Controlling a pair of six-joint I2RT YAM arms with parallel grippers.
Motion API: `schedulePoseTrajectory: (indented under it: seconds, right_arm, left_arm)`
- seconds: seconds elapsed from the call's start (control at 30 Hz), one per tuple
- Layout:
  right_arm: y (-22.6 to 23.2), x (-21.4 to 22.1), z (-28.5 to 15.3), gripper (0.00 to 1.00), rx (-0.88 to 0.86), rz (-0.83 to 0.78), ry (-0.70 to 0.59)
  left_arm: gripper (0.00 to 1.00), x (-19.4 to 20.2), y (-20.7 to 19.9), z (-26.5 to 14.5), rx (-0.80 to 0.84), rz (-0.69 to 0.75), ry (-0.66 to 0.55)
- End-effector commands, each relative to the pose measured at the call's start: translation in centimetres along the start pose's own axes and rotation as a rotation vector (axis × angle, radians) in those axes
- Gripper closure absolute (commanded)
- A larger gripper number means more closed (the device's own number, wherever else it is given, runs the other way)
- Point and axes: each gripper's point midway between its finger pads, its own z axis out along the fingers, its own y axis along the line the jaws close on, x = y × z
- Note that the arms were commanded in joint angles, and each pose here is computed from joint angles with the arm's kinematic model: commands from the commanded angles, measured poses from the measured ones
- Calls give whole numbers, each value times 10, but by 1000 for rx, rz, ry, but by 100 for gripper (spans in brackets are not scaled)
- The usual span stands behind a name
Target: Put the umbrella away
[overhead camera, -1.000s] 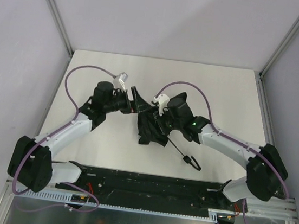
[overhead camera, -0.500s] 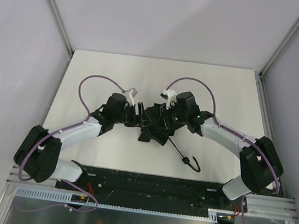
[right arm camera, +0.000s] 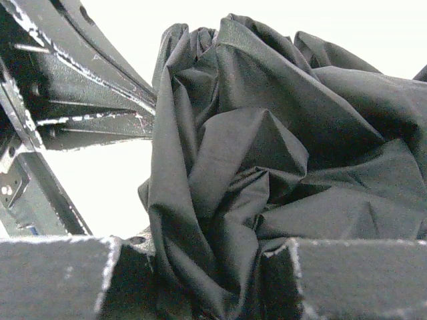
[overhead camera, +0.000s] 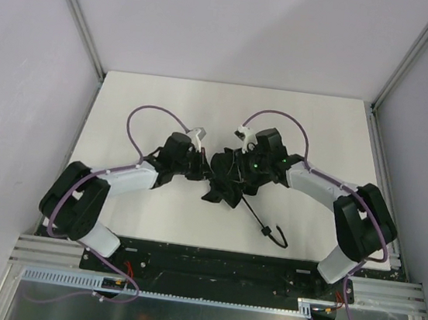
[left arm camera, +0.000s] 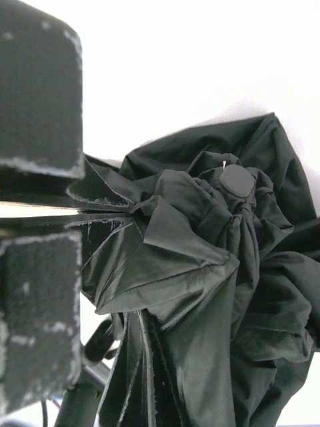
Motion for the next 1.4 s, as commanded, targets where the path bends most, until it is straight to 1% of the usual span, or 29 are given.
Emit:
schedulePoseTrajectory:
  seconds: [0.0, 0.1, 0.13, 0.17, 0.23, 0.33, 0.37, 0.4, 0.5, 0.6, 0.67, 0.73, 0.8, 0.83, 0.87, 0.9, 0.97, 1.03, 1.1, 1.13, 1.2, 1.3, 1.37]
  right_arm:
    - [-14, -14, 7, 88, 53, 38, -5]
    - [-27, -13, 13, 86, 106, 50, 11]
    - [-30, -14, 14, 87, 120, 46, 13]
    - [-33, -15, 14, 88, 131, 45, 15]
    - [-34, -16, 14, 96, 120, 51, 17]
    - [-22, -23, 8, 100, 38, 73, 3]
    - [-17, -26, 4, 100, 10, 76, -6]
    - [-11, -31, 0, 100, -13, 76, -18]
    - [1, -50, -22, 100, -49, 65, -79]
    - [-1, -72, -49, 100, -16, 51, -160]
    - [-8, -85, -67, 100, 30, 43, -213]
    - [-14, -96, -84, 100, 68, 34, -262]
    - [-16, -103, -97, 100, 88, 21, -296]
    - [-15, -105, -100, 100, 101, 10, -307]
    - [-14, -108, -104, 100, 118, -1, -320]
    - [-12, -111, -107, 100, 129, -10, -331]
    - [-4, -115, -111, 100, 138, -24, -352]
    - [6, -119, -112, 100, 146, -42, -371]
    - [17, -123, -113, 100, 151, -59, -390]
    - [23, -125, -114, 100, 144, -68, -401]
    - [38, -131, -118, 100, 106, -78, -426]
    - [57, -139, -131, 100, 26, -72, -464]
    - [64, -144, -143, 100, -12, -69, -492]
  left_arm:
    - [100, -13, 20, 11, -102, 72, -49]
    - [100, -7, 27, 19, -122, 74, -29]
    - [100, -4, 29, 21, -127, 72, -20]
    - [100, -3, 29, 23, -131, 74, -17]
    - [100, 0, 31, 24, -144, 81, -14]
    - [99, -2, 33, 20, -163, 81, -33]
    - [96, -3, 33, 17, -167, 80, -40]
    - [90, -5, 32, 13, -169, 81, -47]
    - [66, -19, 19, -6, -152, 95, -101]
    - [44, -38, 1, -31, -118, 106, -172]
    - [37, -54, -12, -51, -93, 113, -230]
    - [33, -67, -22, -71, -67, 117, -267]
    - [28, -78, -42, -88, 13, 117, -293]
    - [25, -82, -56, -95, 67, 121, -297]
    - [14, -85, -73, -100, 136, 136, -287]
    - [7, -85, -88, -103, 199, 148, -265]
    - [2, -84, -115, -105, 290, 159, -229]
    - [1, -83, -132, -101, 317, 170, -222]
    - [2, -80, -144, -92, 318, 188, -212]
    - [5, -79, -145, -86, 308, 188, -207]
    - [14, -79, -136, -71, 254, 187, -196]
    - [28, -87, -102, -52, 81, 209, -220]
    - [34, -90, -87, -48, 4, 241, -215]
